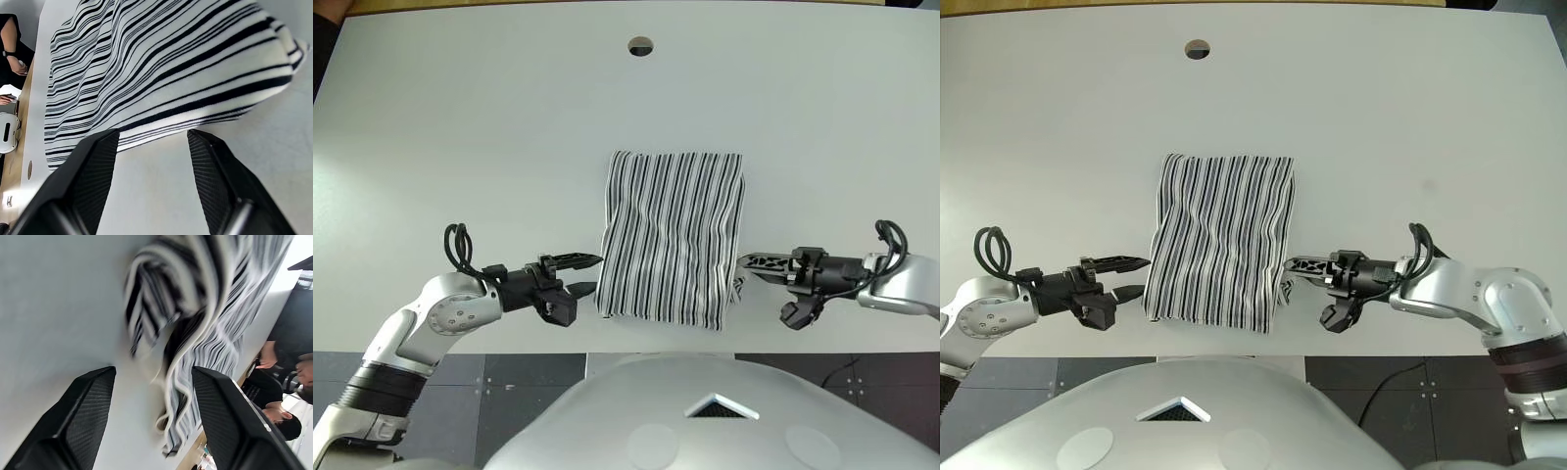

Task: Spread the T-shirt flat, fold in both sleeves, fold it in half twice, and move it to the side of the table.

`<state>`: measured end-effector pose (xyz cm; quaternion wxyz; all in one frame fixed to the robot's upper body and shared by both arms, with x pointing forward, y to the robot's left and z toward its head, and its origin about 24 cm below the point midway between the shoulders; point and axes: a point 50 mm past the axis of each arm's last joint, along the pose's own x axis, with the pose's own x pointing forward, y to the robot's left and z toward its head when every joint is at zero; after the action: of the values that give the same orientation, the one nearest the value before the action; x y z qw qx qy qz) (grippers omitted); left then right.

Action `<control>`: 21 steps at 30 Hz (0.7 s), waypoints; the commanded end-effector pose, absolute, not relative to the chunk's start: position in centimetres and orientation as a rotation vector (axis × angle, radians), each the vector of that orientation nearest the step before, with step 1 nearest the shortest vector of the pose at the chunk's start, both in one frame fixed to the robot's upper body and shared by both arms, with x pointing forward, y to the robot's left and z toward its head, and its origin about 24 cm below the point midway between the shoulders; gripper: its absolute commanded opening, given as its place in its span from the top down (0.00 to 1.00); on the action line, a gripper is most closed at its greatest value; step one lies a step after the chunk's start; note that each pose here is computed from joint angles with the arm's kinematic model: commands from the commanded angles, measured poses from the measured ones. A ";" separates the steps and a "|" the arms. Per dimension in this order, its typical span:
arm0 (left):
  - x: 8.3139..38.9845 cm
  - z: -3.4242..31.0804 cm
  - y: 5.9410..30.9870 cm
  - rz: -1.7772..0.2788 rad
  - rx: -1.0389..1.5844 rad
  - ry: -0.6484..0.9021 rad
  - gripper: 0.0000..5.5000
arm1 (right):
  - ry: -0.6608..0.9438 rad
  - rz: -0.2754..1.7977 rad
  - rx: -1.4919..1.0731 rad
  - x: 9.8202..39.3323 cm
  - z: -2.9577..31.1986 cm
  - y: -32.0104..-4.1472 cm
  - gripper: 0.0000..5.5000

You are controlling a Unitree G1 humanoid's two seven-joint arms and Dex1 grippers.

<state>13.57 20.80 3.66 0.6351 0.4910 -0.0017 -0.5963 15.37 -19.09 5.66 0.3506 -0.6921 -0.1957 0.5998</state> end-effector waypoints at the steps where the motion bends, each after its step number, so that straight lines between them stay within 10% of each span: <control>1: 13.0 2.7 20.7 -1.410 1.134 0.058 0.53 | -0.554 1.584 -1.740 14.5 5.4 -18.0 0.47; 15: 13.3 2.6 20.0 -1.430 1.131 0.032 0.53 | -0.626 1.614 -1.657 13.7 4.4 -16.6 0.47; 21: 13.5 2.5 20.1 -1.446 1.146 0.032 0.68 | -0.598 1.632 -1.602 13.6 3.6 -16.2 0.69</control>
<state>13.65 19.55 3.22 0.6244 0.4828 -0.0146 -0.6139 13.71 -16.05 4.19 0.3843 -0.6297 -0.2509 0.6268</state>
